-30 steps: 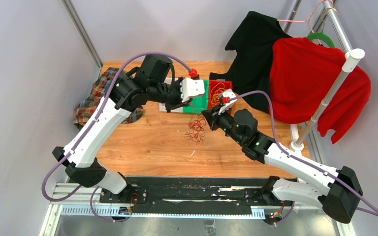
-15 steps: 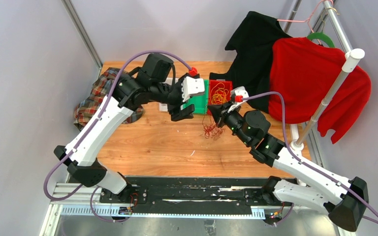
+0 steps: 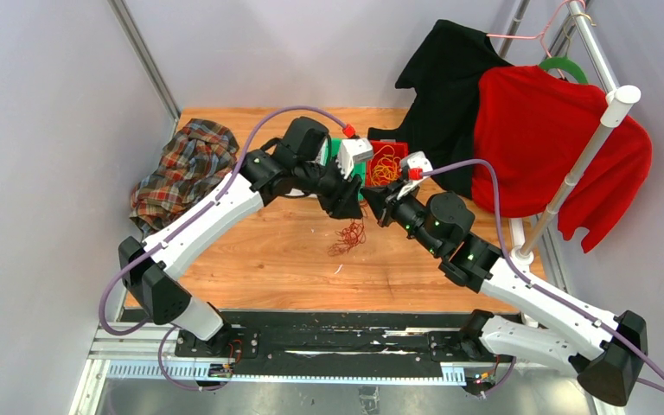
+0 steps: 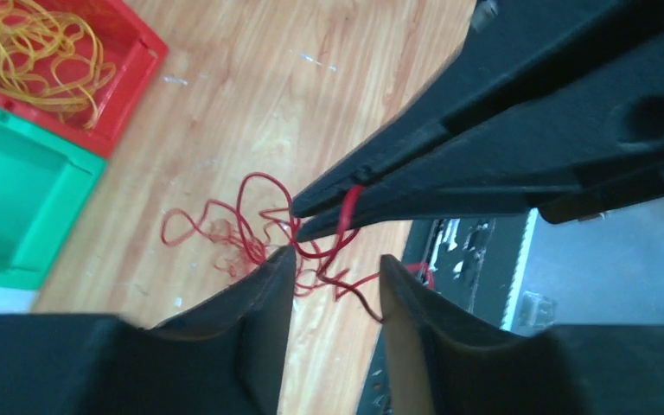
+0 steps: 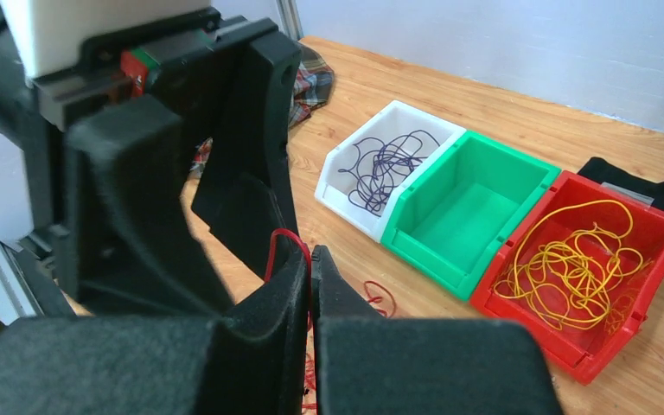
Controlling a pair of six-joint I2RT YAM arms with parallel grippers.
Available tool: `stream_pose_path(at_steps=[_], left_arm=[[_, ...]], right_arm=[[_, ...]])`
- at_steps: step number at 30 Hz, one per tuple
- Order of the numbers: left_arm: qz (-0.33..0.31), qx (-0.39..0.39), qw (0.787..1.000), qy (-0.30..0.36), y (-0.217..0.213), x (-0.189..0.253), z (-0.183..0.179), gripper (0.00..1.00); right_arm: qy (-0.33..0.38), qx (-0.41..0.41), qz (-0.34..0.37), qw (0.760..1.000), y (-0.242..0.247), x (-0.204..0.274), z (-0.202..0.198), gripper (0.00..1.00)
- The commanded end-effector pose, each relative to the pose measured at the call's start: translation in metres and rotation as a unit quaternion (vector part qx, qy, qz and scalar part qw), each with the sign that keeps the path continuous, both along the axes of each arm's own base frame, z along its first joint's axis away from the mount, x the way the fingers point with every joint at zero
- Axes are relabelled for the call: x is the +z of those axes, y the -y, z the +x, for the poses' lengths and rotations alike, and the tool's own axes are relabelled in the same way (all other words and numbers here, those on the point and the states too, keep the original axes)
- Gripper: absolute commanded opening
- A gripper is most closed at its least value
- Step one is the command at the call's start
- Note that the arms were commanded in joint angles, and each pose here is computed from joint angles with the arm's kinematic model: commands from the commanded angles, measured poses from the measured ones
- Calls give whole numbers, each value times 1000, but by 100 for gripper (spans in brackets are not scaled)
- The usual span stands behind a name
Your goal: Untangle the cables
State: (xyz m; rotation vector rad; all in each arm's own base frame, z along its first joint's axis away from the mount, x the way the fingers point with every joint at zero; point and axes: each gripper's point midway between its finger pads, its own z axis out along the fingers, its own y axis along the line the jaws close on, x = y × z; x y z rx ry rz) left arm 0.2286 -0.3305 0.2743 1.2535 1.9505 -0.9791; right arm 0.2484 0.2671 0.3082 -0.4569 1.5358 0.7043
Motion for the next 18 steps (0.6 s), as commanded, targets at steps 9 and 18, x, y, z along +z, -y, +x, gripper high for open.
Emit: stream_pose_path(at_steps=[9, 18], left_arm=[[-95, 40, 993, -60, 0, 33, 18, 1], [-66, 10, 998, 22, -18, 54, 13, 1]], right_arm=[[23, 1, -2, 1000, -2, 12, -4, 1], [17, 6, 8, 1000, -13, -3, -2, 54]])
